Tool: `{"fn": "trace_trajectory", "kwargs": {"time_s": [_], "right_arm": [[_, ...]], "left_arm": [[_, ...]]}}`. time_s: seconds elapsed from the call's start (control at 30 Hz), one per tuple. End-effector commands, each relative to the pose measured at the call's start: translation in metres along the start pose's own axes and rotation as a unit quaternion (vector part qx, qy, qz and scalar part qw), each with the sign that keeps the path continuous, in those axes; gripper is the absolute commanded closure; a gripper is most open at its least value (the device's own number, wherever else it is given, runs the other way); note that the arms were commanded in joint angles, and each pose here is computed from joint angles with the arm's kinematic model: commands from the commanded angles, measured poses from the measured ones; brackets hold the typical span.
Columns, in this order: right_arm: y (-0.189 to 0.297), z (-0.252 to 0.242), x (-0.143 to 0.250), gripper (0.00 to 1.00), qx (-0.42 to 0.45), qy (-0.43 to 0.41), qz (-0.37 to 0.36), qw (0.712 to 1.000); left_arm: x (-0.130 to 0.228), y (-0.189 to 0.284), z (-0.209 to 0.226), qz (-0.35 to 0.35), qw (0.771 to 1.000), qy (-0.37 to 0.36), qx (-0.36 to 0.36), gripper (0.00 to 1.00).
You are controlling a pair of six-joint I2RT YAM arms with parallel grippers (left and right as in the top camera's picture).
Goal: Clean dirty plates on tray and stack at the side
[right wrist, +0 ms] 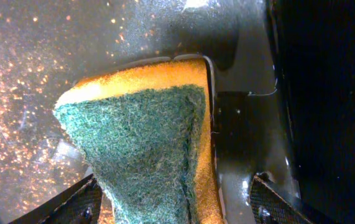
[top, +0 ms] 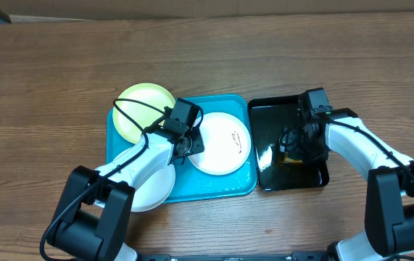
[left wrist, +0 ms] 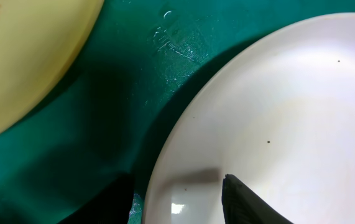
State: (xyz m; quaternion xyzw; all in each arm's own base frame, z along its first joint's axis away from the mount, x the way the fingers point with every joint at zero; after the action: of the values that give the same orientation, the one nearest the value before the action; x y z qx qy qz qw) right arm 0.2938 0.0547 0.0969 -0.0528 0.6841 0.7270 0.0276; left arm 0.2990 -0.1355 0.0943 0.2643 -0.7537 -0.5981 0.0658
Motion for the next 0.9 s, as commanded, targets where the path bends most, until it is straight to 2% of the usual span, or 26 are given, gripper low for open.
{"fn": "trace_trajectory", "kwargs": {"time_s": [0.0,0.87], "right_arm": [[0.0048,0.001,0.0006,0.23,-0.002,0.001,-0.008,1.0],[0.0048,0.0009,0.001,0.21,-0.002,0.001,-0.007,1.0]], "left_arm": [[0.0045,-0.0063,0.0043,0.012,1.0,0.009,-0.008,0.52],[0.0044,-0.0063,0.0042,0.012,1.0,0.009,-0.008,0.52]]}}
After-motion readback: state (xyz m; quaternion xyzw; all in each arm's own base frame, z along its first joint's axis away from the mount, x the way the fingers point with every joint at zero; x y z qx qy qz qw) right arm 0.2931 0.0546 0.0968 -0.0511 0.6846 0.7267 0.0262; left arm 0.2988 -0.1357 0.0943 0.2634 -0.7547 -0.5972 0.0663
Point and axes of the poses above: each gripper's point midway between its finger pads, its own y axis back along the fingers, its own z axis along the line the jaws close on, x = y × z, the point moved 9 cm from there along y, back along the fingers, and after that the axes turned 14 degrees about y, right-handed, at the moved point
